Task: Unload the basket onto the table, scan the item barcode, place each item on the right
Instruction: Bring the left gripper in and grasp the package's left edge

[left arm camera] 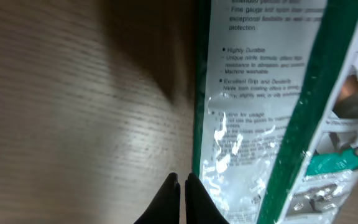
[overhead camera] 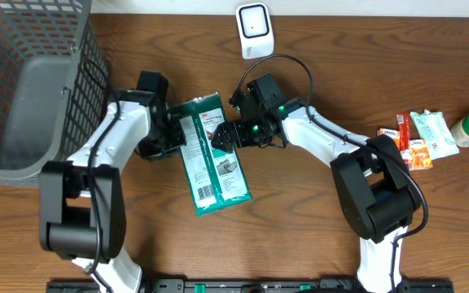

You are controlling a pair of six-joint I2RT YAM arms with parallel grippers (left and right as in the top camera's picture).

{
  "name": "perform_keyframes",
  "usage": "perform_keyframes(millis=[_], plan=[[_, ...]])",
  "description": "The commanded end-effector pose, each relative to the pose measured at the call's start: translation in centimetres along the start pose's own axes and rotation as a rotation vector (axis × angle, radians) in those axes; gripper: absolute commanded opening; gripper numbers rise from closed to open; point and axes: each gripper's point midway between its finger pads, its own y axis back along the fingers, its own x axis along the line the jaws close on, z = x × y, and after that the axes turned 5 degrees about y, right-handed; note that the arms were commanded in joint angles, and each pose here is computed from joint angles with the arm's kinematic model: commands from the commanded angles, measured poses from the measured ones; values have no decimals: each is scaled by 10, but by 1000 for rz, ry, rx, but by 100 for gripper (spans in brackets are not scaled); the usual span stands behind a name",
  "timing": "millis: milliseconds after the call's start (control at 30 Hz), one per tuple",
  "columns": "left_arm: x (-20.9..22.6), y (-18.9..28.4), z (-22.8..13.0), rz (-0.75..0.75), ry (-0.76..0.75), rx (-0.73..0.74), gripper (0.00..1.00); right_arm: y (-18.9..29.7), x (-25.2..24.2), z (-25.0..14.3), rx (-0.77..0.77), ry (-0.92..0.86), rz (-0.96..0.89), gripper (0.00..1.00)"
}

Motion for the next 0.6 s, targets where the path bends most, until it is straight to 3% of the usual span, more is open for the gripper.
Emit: perform_keyframes(millis=[0, 567], plan=[[0, -12, -1, 26, -6, 9, 7, -10, -19, -17, 50, -46, -30, 99], [14, -58, -12, 7, 40, -19, 8, -12, -13, -22, 69, -25, 12, 97]])
